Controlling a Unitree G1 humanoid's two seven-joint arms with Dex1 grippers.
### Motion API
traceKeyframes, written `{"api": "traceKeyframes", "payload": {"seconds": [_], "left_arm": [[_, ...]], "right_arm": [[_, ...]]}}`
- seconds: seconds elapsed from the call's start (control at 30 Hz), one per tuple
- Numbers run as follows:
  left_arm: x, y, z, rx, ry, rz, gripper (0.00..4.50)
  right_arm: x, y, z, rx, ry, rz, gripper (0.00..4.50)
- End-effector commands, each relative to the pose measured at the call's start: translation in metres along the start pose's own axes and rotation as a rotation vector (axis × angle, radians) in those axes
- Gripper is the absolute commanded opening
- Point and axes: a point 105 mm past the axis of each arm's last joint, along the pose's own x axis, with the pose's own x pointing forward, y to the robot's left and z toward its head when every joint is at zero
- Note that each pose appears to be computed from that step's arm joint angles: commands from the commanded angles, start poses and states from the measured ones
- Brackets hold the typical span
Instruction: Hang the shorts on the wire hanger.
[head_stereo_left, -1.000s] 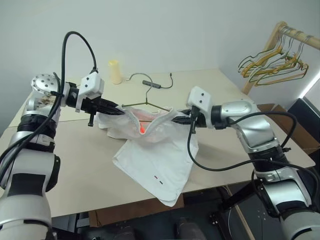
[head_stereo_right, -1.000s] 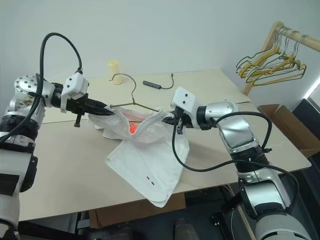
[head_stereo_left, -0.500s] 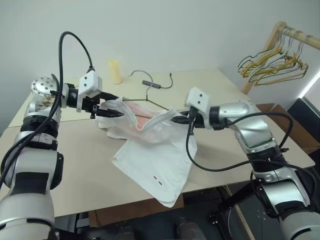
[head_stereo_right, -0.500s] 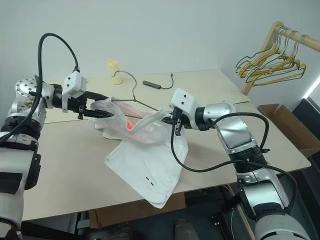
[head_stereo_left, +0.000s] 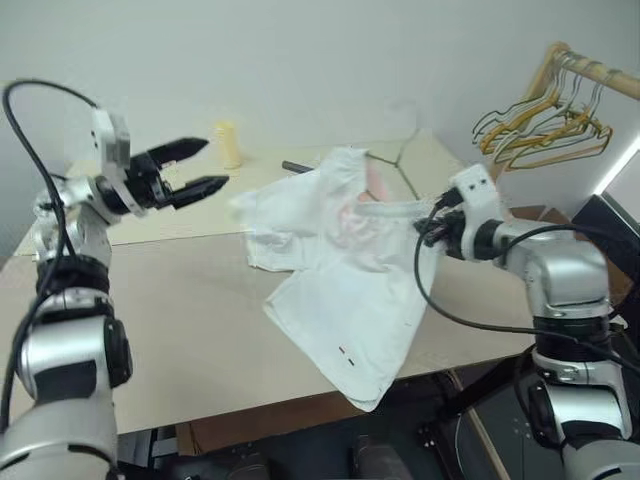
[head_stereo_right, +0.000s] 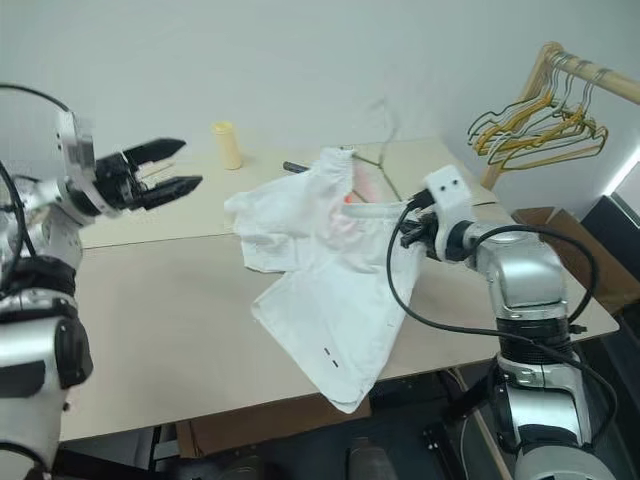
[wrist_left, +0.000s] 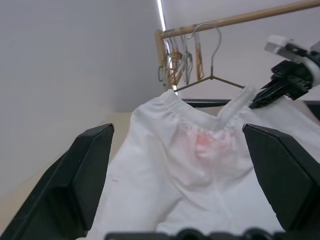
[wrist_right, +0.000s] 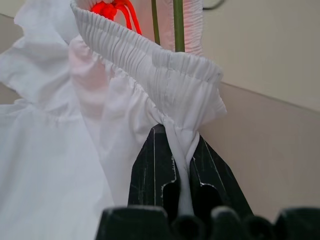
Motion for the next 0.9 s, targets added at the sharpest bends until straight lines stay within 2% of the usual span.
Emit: {"api": "traceKeyframes", "payload": {"seconds": [0.03, 0.13, 0.27, 0.33, 0.6, 0.9], "left_arm": [[0.008, -0.015, 0.028, 0.037, -0.115, -0.056, 4.48], [0.010, -0.023, 0.027, 0.025, -0.135, -0.050, 4.48], [0.014, -0.028, 0.021, -0.013, -0.161, -0.028, 4.48], [0.016, -0.029, 0.017, -0.019, -0.150, -0.018, 4.48], [0.014, -0.030, 0.022, -0.015, -0.148, -0.013, 4.48], [0.010, -0.034, 0.031, -0.005, -0.170, -0.021, 4.48]], "right_arm": [[-0.014, -0.033, -0.008, 0.161, 0.110, -0.263, 0.00], [-0.022, -0.051, -0.025, 0.260, 0.183, -0.456, 0.00], [-0.036, -0.074, -0.036, 0.283, 0.226, -0.693, 0.00], [-0.046, -0.091, -0.038, 0.353, 0.222, -0.805, 0.00], [-0.085, -0.132, -0.024, 0.372, 0.156, -1.168, 0.00], [-0.115, -0.154, 0.011, 0.512, -0.074, -1.317, 0.00]]}}
